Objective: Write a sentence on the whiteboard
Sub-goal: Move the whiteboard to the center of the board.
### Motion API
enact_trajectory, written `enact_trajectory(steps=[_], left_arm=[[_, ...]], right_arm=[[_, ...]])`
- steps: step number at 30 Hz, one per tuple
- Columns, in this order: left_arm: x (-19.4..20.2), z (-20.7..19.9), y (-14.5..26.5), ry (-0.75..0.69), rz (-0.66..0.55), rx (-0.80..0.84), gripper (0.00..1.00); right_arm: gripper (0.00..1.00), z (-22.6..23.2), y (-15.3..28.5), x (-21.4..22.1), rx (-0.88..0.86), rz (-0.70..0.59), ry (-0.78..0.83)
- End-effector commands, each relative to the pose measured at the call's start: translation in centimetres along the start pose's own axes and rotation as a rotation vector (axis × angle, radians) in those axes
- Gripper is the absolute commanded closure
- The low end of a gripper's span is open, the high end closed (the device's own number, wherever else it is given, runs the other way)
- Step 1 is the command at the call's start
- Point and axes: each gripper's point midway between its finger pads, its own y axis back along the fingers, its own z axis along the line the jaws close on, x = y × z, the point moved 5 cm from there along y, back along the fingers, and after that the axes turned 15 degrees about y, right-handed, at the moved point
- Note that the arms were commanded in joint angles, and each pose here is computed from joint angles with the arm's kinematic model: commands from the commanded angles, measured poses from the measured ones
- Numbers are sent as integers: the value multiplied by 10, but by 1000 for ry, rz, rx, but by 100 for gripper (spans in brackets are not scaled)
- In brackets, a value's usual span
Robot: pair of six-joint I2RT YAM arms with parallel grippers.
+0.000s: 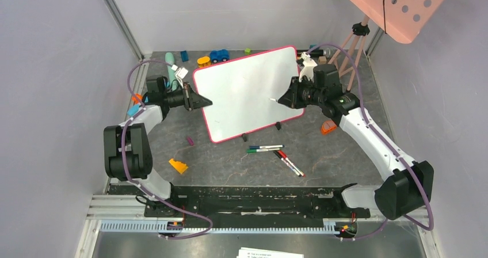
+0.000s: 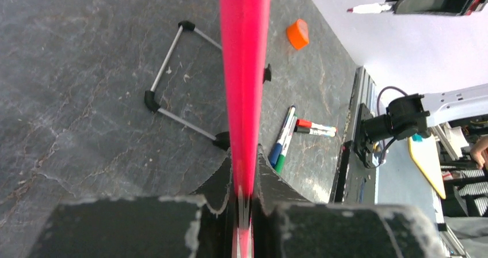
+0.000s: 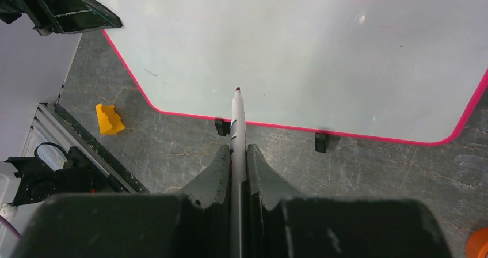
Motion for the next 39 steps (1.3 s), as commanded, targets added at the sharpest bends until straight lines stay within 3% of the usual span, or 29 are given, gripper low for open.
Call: enact_trajectory(steps=[1, 5, 6, 10, 12, 20, 30, 39], left_arm=[[50, 32, 0, 22, 165, -121, 92], [52, 27, 0, 18, 203, -95, 76], [53, 27, 0, 23, 205, -96, 69], [52, 24, 2, 21, 207, -109, 33], [50, 23, 4, 15, 195, -142, 1], [39, 10, 12, 14, 119, -201, 0], [22, -21, 41, 99, -167, -297, 0], [16, -45, 55, 243, -382, -373, 0]], right_arm=[[100, 6, 10, -15, -17, -73, 29], [100, 5, 11, -14, -12, -73, 37], [100, 5, 12, -15, -12, -76, 40], [100, 5, 12, -15, -6, -79, 51], [100, 5, 13, -17, -5, -83, 54], [100, 5, 17, -17, 1, -93, 58], [100, 4, 15, -24, 16, -142, 62], [100, -19, 9, -64, 139, -219, 74]])
